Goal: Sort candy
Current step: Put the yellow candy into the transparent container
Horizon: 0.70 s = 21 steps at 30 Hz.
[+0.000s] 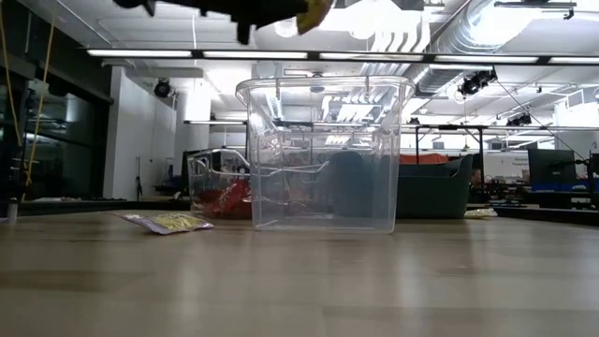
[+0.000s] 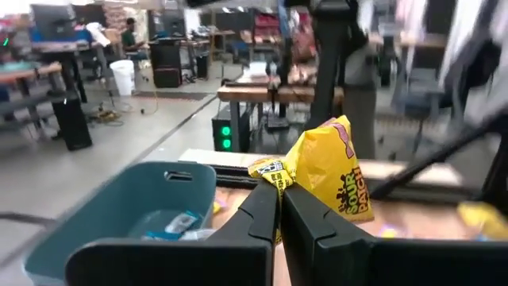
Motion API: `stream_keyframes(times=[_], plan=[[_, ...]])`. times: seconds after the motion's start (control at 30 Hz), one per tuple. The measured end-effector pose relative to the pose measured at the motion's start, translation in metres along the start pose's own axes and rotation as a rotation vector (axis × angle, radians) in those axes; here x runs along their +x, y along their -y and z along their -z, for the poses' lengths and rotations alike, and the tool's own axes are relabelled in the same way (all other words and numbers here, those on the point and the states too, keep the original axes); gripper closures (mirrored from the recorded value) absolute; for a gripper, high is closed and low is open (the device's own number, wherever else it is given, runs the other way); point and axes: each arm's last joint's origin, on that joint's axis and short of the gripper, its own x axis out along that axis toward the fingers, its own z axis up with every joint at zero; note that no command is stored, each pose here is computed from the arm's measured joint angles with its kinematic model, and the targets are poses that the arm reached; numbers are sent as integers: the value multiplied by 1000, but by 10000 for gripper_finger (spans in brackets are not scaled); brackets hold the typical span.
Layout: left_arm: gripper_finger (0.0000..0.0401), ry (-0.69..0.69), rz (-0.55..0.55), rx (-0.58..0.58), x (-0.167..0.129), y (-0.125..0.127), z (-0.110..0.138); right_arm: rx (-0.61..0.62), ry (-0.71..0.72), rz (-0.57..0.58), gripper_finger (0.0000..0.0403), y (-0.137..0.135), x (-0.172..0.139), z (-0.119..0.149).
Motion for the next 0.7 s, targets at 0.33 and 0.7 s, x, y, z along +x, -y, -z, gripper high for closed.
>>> stream_keyframes(times=[0.33, 0.7], plan=[[401, -269, 72, 333, 34, 9, -3, 2, -3, 28, 114, -1, -6, -2], [319, -323, 84, 445, 41, 15, 8, -10, 9, 33, 114, -6, -20, -8]])
